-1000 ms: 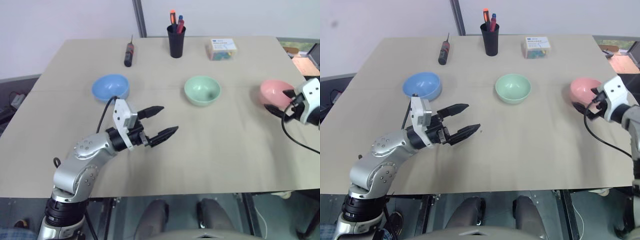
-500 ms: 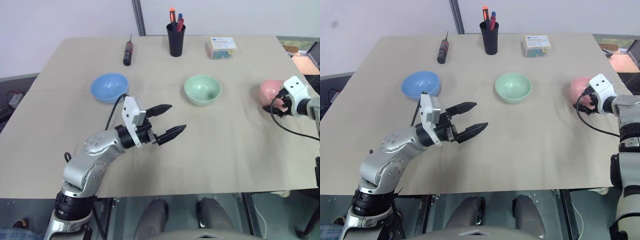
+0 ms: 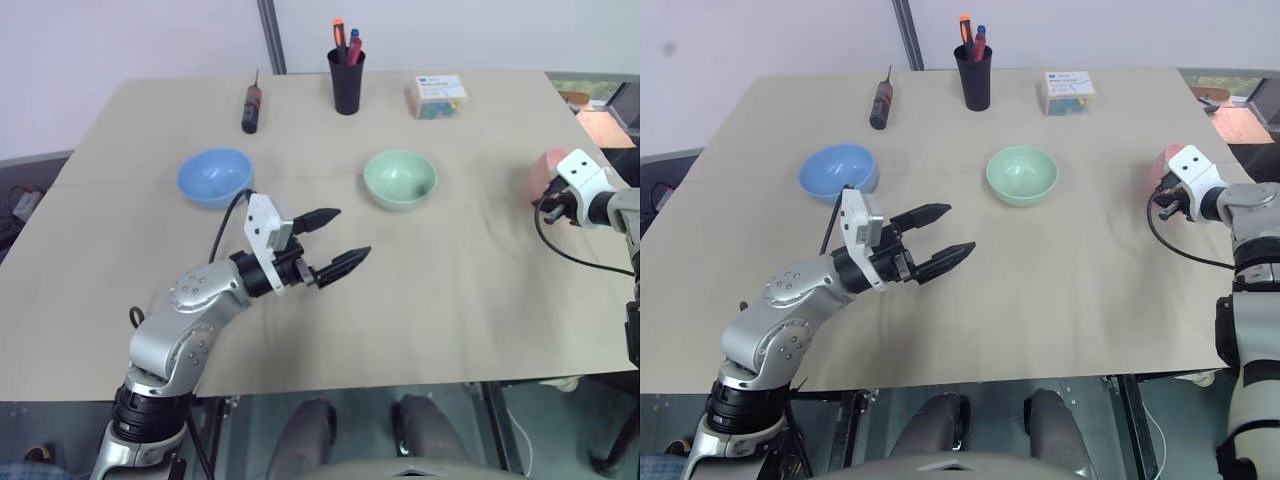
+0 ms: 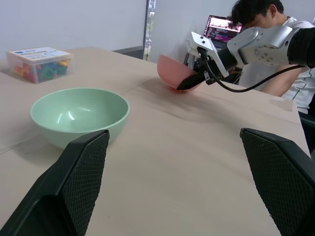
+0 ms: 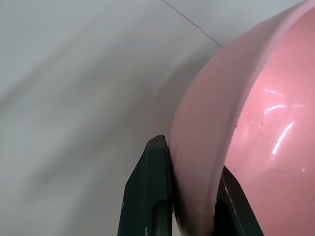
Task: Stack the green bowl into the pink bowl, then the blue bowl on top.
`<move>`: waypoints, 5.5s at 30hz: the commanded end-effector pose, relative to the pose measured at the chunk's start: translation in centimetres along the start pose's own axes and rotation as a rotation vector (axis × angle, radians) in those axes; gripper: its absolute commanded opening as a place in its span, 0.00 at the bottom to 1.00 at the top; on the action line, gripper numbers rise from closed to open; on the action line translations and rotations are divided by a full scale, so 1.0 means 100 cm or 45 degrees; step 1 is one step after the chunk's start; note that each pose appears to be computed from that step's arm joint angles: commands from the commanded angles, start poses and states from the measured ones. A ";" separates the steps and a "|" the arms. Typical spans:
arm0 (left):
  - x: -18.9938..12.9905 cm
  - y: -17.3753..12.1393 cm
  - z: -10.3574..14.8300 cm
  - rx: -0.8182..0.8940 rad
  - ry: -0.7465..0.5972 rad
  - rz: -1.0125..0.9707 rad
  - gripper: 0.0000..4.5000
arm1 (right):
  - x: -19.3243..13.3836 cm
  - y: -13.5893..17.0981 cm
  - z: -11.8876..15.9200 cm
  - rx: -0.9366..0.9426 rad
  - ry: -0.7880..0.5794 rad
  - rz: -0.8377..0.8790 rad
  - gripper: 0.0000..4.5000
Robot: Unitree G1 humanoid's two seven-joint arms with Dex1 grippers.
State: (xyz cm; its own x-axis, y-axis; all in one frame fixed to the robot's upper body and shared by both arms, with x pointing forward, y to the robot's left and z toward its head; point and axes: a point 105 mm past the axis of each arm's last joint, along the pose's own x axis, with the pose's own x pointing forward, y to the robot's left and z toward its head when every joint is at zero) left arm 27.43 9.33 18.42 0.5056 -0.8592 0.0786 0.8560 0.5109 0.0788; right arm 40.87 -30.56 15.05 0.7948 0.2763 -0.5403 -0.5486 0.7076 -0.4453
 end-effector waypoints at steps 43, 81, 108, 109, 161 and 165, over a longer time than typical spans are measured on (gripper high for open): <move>-0.017 0.013 0.000 -0.025 -0.042 0.094 1.00 | -0.060 0.165 0.186 -0.643 -0.533 0.563 0.99; -0.098 0.066 -0.017 0.152 -0.121 0.607 1.00 | 0.095 0.162 0.200 -0.595 -0.368 0.364 0.20; -0.078 0.081 -0.032 0.110 -0.107 0.445 1.00 | -0.056 0.223 0.208 -1.359 -0.708 0.737 0.02; -0.077 0.081 -0.032 0.102 -0.112 0.437 1.00 | -0.057 0.226 0.204 -1.378 -0.693 0.731 0.02; -0.092 0.199 0.002 0.554 0.908 0.968 1.00 | -0.163 0.107 0.182 -0.128 -0.874 0.489 0.70; -0.085 0.202 -0.005 0.571 0.919 0.912 1.00 | -0.153 0.110 0.171 -0.123 -0.825 0.484 0.70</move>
State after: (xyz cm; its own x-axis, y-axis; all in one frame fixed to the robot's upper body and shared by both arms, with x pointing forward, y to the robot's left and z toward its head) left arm 40.10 27.19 17.57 0.9229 -0.0841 -0.3758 0.3057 0.7534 0.5821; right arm 27.44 -15.98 30.34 0.5147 0.8424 -0.1599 -0.8298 0.4425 -0.3400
